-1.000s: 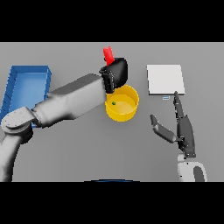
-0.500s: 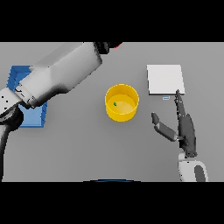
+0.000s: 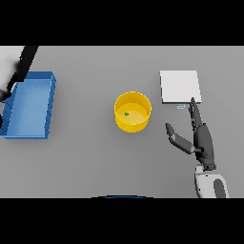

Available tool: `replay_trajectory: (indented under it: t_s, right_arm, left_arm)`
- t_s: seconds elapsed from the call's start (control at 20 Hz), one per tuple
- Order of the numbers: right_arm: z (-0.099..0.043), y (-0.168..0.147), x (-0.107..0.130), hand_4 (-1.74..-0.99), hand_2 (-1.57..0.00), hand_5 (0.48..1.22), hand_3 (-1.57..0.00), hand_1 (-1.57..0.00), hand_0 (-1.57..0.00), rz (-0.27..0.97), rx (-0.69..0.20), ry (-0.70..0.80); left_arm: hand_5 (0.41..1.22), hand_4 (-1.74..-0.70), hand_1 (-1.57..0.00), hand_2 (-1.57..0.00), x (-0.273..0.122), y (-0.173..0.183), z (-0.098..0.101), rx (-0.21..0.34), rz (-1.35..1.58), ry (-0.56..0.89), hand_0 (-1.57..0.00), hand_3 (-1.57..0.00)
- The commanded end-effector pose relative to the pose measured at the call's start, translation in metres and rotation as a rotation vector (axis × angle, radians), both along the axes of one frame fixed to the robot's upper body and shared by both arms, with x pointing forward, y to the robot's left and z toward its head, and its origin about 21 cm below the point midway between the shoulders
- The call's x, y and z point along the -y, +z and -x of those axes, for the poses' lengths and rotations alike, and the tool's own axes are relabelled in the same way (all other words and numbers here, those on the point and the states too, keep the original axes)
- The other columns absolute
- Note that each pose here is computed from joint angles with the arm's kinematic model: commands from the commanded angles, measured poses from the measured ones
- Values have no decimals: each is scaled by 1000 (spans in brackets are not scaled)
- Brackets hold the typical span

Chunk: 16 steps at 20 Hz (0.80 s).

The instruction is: Pick up the red beaker and tilt it to pour out 1 green nut into yellow bowl. Pick up the yellow bowl and place it on the metallic measuring scale.

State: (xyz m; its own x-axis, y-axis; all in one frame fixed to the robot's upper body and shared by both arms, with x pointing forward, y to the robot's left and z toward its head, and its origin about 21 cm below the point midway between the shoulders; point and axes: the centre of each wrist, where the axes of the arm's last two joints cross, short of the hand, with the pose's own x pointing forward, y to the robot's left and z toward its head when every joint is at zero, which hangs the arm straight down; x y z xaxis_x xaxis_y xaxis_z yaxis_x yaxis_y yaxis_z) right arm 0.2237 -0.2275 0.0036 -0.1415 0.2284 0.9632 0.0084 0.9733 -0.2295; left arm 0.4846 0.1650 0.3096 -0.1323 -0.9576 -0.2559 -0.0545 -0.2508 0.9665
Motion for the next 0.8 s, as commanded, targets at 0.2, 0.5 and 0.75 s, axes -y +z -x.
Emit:
replay_trajectory:
  t_s: [0.2, 0.5, 0.75]
  right_arm:
    - [-2, -3, 4, -1226, 1, 587, 1, 1, 1, 24, 11, 17]
    - [-1, -4, 5, -1209, 1, 620, 1, 1, 1, 65, -6, 30]
    - [-2, -3, 2, -1206, 1, 657, 1, 1, 1, 84, 2, 51]
  left_arm:
    - [1221, -1739, -1571, -1567, -85, -24, 3, 31, 424, 128, -1571, -1428]
    - [1221, -1740, -1571, -1570, -142, -92, 34, 113, 755, 378, -1571, -1451]
    - [1221, -1741, -1571, -1571, -157, -149, 82, 114, 873, 534, -1571, -1450]
